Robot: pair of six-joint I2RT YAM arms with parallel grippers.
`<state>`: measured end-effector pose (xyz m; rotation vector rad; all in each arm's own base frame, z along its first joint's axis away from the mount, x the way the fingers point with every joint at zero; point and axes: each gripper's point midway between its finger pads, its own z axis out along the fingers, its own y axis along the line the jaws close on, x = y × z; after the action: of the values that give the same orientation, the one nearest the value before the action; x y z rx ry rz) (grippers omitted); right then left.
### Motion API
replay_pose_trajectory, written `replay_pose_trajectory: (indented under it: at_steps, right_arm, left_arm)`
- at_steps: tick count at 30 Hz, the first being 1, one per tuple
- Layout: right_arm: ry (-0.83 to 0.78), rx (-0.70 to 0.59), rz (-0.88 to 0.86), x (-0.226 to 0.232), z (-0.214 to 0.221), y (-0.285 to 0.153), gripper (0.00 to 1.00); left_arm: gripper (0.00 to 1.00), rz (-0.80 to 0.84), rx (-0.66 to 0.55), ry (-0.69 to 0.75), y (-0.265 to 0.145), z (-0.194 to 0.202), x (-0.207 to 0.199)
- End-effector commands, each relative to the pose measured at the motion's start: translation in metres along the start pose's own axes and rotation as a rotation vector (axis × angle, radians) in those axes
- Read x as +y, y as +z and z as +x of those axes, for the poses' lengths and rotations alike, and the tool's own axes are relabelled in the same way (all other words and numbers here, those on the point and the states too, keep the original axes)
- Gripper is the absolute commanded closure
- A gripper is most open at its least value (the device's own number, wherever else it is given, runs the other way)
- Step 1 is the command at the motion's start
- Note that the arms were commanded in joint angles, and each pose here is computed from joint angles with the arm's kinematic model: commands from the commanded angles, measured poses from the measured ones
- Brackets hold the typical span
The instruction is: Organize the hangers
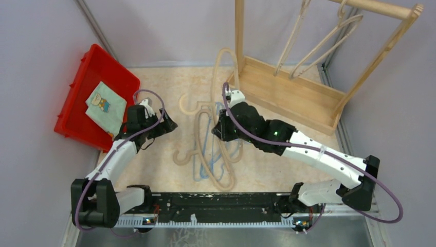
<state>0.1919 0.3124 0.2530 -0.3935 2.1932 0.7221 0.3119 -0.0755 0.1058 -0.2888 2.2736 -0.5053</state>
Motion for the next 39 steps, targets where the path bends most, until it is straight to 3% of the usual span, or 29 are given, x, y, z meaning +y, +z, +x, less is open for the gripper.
replay_pose_trajectory:
  at_steps: [1,6,12,20,37,39]
  right_arm:
    - [0.107,-0.224,-0.014,0.021,-0.076,-0.028,1.0]
    - [0.253,-0.438,-0.021,0.011,-0.147,-0.037,1.0]
    - [0.396,-0.577,-0.053,-0.023,-0.206,-0.034,1.0]
    - [0.388,-0.71,-0.163,-0.033,-0.293,-0.039,1.0]
    - [0.602,-0.955,-0.323,-0.108,-0.389,-0.05,1.0]
    - [0.62,-0.952,-0.314,-0.118,-0.393,-0.035,1.0]
  left_arm:
    - [0.0,0.045,-0.018,0.009,-0.005,-0.007,-0.01]
    - [0.0,0.064,-0.03,0.01,-0.007,-0.012,-0.015]
    - [0.0,0.071,-0.039,0.013,-0.013,-0.015,-0.018]
    - [0.0,0.045,-0.037,0.027,-0.014,-0.012,-0.012]
    - [0.0,0.017,-0.015,0.034,-0.007,-0.004,-0.004]
    - [0.0,0.012,-0.015,0.037,-0.007,-0.005,-0.003]
